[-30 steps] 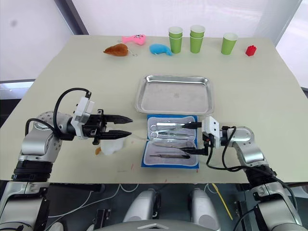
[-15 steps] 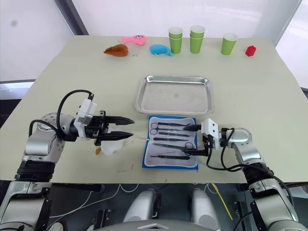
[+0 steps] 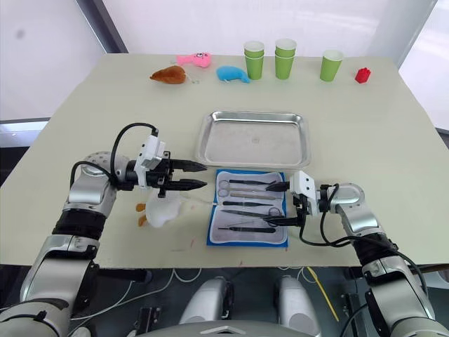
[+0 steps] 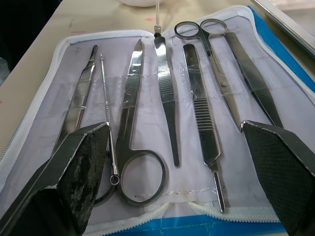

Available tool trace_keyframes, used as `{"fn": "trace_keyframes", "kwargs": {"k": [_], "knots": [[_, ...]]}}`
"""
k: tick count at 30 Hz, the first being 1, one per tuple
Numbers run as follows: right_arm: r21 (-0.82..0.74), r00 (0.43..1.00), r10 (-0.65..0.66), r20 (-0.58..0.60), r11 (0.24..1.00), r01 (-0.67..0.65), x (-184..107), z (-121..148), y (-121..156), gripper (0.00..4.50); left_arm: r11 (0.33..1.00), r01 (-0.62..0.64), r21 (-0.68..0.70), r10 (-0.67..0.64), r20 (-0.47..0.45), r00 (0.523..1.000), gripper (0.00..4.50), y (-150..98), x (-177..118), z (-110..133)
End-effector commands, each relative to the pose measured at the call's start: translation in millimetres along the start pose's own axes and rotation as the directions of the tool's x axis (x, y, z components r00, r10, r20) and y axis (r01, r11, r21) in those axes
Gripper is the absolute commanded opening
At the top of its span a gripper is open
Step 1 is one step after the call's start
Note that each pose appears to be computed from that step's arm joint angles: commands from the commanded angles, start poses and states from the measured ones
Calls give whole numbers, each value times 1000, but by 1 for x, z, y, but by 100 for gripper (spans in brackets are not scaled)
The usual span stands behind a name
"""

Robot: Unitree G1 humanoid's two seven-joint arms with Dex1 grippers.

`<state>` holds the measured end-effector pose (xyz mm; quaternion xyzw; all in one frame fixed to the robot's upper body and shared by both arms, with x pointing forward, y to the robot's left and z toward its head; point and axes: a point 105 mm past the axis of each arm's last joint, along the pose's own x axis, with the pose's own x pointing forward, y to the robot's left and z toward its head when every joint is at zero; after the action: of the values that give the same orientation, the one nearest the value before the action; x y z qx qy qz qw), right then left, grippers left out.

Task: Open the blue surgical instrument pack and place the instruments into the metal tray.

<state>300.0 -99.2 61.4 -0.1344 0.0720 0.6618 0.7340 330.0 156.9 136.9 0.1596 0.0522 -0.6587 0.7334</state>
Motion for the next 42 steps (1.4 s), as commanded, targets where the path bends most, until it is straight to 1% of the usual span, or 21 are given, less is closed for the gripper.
{"fn": "trace_keyframes", "kwargs": {"k": [1, 3, 6, 12, 17, 22, 24, 27, 29, 33, 38, 40, 42], "knots": [[124, 988, 36, -152, 992, -17, 1, -43, 18, 450, 995, 55, 82, -52, -35, 998, 4, 4, 8, 5], [126, 988, 35, -151, 992, -16, 2, -43, 18, 450, 991, 92, 101, -87, -56, 995, 4, 6, 15, 4], [127, 988, 33, -149, 992, -14, 3, -43, 17, 450, 983, 141, 118, -128, -116, 985, 4, 8, 26, -1], [126, 989, 26, -145, 992, -7, 3, -42, 16, 450, 978, 166, 130, -143, -165, 976, 4, 16, 40, -5], [129, 990, 23, -139, 992, -5, 4, -42, 18, 450, 982, 154, 111, -133, -175, 976, 4, 22, 48, -8], [133, 991, 20, -136, 991, -2, 4, -42, 18, 450, 979, 175, 101, -157, -166, 974, 4, 21, 47, -9], [133, 991, 20, -135, 991, -1, 5, -41, 18, 450, 978, 175, 110, -157, -159, 975, 4, 20, 47, -8], [133, 991, 20, -134, 991, -2, 5, -41, 18, 450, 983, 166, 75, -154, -149, 977, 4, 21, 46, -8], [133, 991, 21, -134, 991, -3, 5, -41, 18, 450, 984, 161, 75, -149, -141, 979, 4, 22, 46, -7], [133, 991, 22, -132, 991, -4, 6, -41, 18, 450, 981, 164, 101, -148, -151, 977, 4, 22, 47, -7], [132, 991, 21, -130, 991, -4, 7, -40, 17, 450, 983, 171, 64, -160, -151, 976, 4, 20, 48, -9], [132, 991, 21, -130, 991, -4, 7, -40, 17, 450, 983, 168, 70, -157, -145, 977, 4, 21, 48, -8], [133, 991, 20, -129, 991, -3, 7, -40, 17, 450, 984, 158, 87, -145, -138, 980, 42, 22, 49, -5]]}}
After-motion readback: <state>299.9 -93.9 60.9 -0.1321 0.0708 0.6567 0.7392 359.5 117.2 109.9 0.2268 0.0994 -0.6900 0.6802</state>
